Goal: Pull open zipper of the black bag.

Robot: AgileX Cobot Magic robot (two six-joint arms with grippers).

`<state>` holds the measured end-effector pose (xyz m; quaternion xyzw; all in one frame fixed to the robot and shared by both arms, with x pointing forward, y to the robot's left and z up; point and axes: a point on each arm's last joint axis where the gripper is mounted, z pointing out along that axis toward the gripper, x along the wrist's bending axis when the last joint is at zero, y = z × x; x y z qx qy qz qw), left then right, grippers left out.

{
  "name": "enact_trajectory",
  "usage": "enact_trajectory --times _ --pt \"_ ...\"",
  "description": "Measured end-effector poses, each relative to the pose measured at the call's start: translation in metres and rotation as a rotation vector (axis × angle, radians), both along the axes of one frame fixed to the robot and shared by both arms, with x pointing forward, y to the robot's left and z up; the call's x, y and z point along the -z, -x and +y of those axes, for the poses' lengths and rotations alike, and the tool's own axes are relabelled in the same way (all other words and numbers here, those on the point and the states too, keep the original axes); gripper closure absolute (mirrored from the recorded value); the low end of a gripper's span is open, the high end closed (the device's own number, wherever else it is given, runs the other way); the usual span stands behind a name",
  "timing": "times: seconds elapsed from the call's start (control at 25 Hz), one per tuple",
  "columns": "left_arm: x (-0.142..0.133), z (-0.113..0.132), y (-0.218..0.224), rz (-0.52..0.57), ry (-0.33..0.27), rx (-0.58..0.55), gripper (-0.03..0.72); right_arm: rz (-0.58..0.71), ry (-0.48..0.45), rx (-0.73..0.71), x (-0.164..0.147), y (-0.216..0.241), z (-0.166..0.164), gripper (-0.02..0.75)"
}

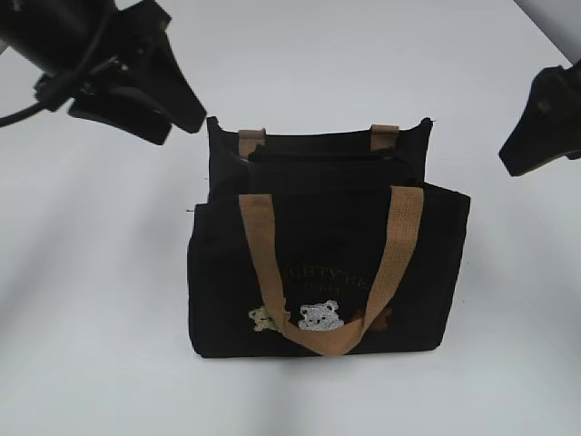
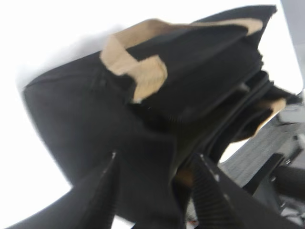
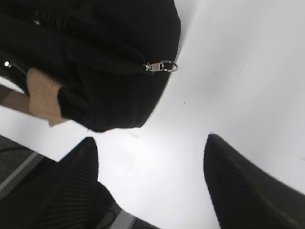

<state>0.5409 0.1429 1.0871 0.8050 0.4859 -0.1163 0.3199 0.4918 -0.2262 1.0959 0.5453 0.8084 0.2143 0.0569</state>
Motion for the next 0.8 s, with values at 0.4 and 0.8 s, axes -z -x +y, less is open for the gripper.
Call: enact_trajectory --times 0.4,0.8 --pt "-0.047 0.068 0.112 -0.182 -0.259 -0.137 0.27 -0.138 -0.029 -0.031 -0.055 0.071 -0.014 0.187" --pt "0.003 0.127 0.251 -0.491 -0.192 -0.295 0.271 -0.139 -0.025 -0.033 0.013 0.175 -0.035 0.187"
